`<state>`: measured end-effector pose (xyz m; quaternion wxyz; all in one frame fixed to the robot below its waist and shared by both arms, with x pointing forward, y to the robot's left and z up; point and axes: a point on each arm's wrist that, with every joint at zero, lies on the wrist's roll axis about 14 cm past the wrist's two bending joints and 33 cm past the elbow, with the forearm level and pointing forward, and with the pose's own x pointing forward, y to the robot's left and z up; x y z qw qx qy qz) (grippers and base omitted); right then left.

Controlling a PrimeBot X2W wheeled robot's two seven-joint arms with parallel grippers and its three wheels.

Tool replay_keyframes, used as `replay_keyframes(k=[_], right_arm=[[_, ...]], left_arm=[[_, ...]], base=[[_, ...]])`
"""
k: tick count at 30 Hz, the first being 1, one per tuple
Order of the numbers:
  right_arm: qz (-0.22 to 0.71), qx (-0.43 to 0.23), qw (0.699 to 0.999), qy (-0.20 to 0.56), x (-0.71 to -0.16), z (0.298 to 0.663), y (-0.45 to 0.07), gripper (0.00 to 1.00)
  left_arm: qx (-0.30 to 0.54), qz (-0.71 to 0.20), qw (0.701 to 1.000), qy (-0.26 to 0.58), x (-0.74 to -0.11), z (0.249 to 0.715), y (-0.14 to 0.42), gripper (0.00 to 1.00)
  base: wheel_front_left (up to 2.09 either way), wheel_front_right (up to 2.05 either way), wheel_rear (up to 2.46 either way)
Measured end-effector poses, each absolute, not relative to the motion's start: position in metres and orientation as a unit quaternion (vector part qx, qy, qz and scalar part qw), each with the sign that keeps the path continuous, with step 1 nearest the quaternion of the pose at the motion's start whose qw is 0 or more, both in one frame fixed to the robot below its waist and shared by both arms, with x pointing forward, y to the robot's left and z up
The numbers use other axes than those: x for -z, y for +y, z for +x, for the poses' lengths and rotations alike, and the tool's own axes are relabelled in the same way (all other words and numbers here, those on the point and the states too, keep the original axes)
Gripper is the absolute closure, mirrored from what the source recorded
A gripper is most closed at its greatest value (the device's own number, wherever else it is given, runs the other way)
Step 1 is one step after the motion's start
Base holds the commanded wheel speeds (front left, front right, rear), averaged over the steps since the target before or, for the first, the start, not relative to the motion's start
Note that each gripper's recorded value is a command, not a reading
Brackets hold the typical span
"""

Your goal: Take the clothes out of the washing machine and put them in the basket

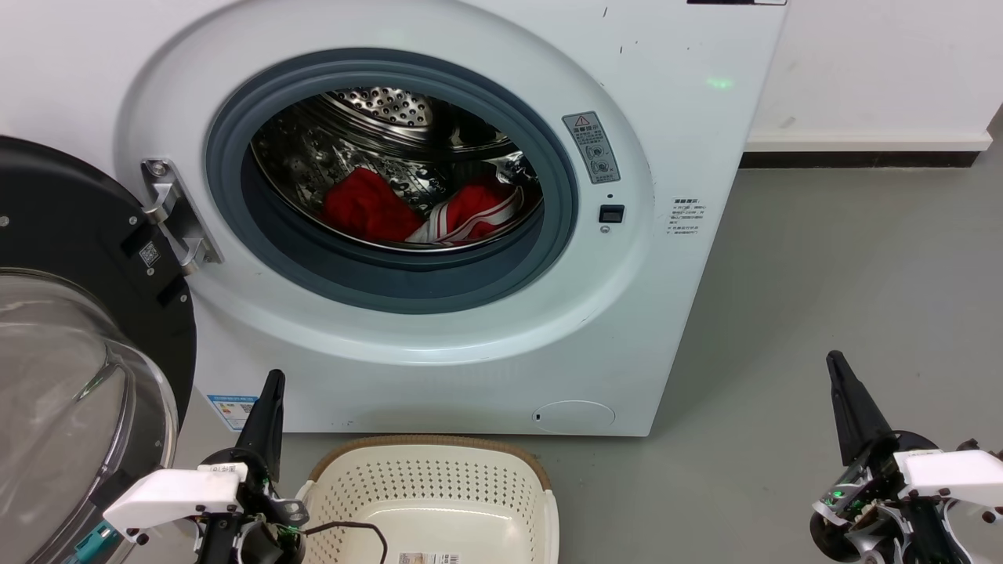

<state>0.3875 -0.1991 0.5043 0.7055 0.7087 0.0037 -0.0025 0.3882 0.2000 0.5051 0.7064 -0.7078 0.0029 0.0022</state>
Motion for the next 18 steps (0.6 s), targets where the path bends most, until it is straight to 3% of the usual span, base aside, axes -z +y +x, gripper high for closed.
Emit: replay_keyframes(k=[18], right_arm=[[0.709,0.003,0.705,0.004,-0.5043,0.3875,-0.1991,1.0]], left_arm=[[-0.002,-0.708,0.706,0.003,-0.5051,0.3882,0.2,1.0]], base=[[0.0,0.0,0.0]])
